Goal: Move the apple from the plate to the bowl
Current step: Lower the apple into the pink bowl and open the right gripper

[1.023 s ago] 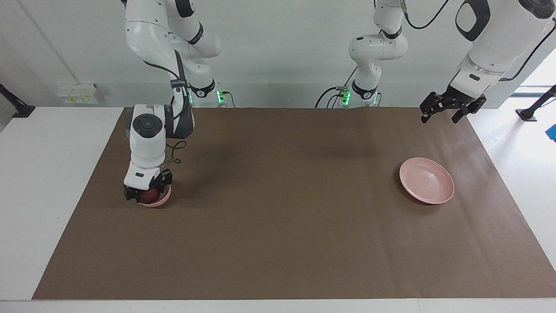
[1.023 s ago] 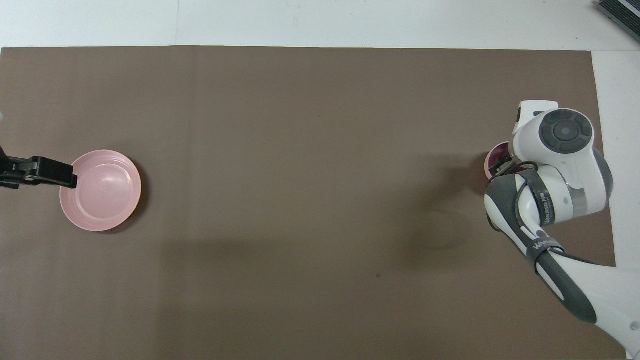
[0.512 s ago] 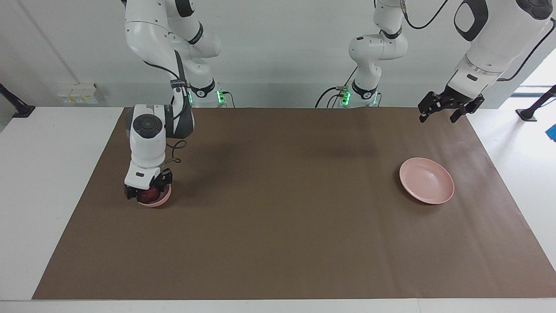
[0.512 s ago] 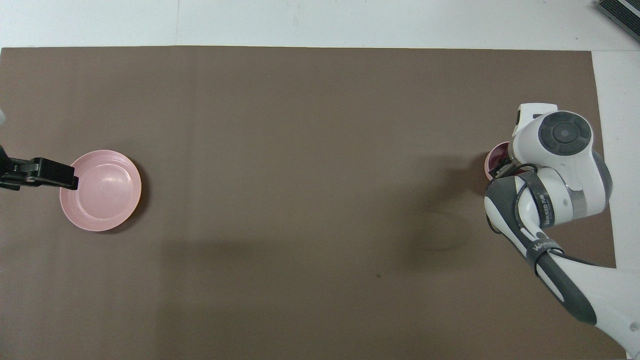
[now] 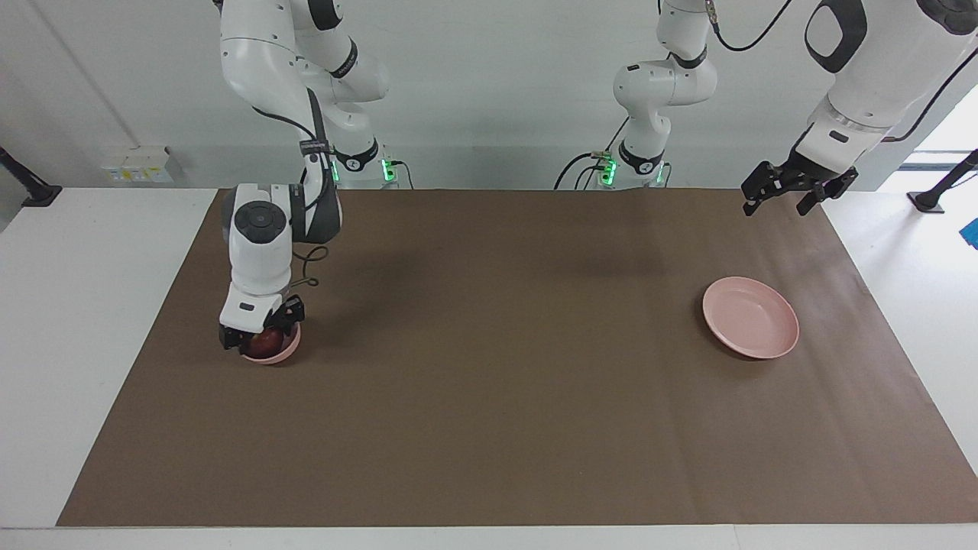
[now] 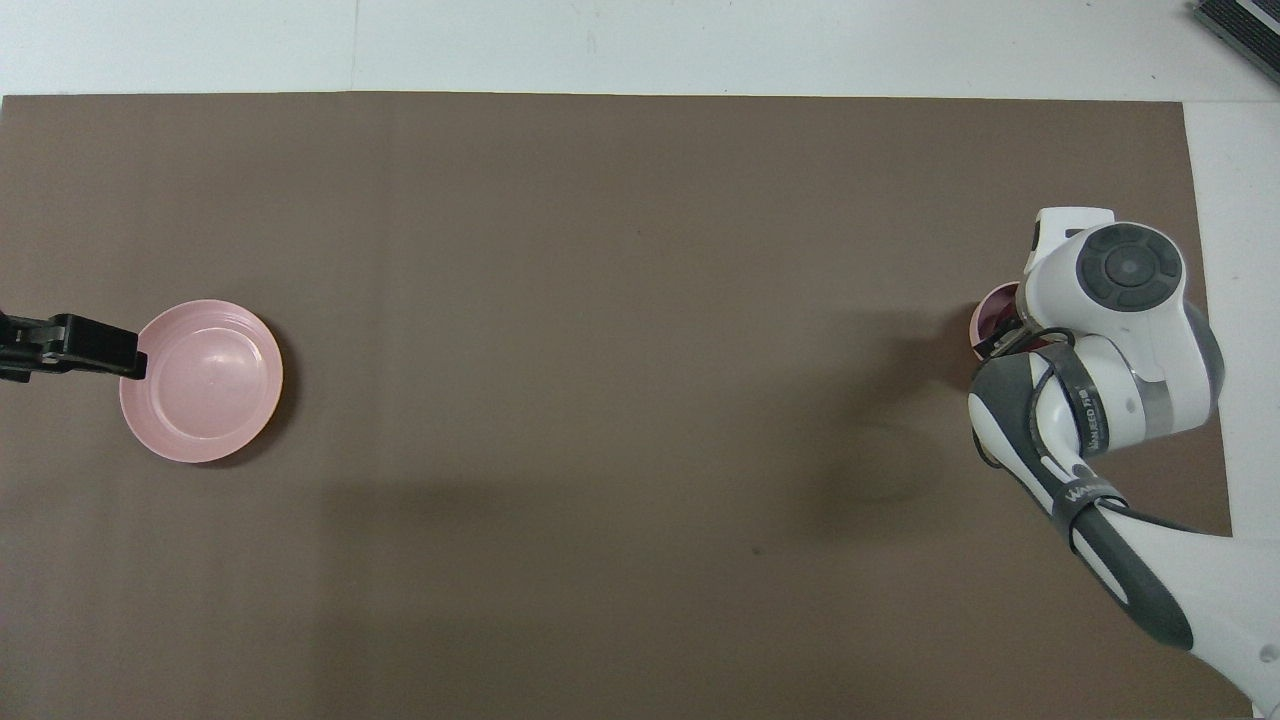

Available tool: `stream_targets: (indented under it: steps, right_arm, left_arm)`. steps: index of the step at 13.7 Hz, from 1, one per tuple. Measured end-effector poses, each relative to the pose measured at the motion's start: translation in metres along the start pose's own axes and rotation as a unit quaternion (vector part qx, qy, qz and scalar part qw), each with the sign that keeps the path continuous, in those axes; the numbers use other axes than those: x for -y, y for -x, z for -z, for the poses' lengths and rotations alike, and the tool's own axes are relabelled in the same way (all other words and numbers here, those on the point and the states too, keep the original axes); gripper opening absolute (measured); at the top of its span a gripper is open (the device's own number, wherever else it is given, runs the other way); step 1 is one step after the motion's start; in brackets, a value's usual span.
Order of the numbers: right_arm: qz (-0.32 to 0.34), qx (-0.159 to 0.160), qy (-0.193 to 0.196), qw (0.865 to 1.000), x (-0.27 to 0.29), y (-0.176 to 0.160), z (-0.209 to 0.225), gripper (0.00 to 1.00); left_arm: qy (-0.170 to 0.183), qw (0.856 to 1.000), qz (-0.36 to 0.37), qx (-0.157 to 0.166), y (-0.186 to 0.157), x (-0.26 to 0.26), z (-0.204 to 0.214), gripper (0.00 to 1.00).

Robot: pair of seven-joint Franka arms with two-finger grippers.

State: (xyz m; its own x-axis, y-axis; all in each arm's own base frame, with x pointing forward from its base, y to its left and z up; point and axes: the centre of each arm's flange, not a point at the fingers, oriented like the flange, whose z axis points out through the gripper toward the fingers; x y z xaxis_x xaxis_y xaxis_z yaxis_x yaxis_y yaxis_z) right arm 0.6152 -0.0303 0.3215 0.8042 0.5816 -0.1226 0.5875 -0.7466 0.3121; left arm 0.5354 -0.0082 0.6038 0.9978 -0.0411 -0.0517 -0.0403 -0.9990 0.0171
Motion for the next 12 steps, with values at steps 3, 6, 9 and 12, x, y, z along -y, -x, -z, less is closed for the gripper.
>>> stream_targets:
  steps: [3,6,9,12]
  right_arm:
    - [-0.002,-0.003,0.003,1.0,-0.002,0.0,0.004,1.0]
    - [-0.027,-0.023,-0.009,0.999,-0.008,-0.001,0.02,1.0]
    - [-0.068,-0.049,-0.036,0.996,-0.016,-0.001,0.046,1.0]
    - [-0.12,-0.075,-0.08,0.987,-0.029,0.004,0.095,1.0]
  left_arm:
    - [0.0,1.0,0.0,0.0,0.0,0.0,0.0,1.0]
    - [0.0,1.0,0.0,0.0,0.0,0.0,0.0,1.0]
    - [0.0,1.0,0.0,0.0,0.0,0.0,0.0,1.0]
    - [0.0,1.0,0.0,0.0,0.0,0.0,0.0,1.0]
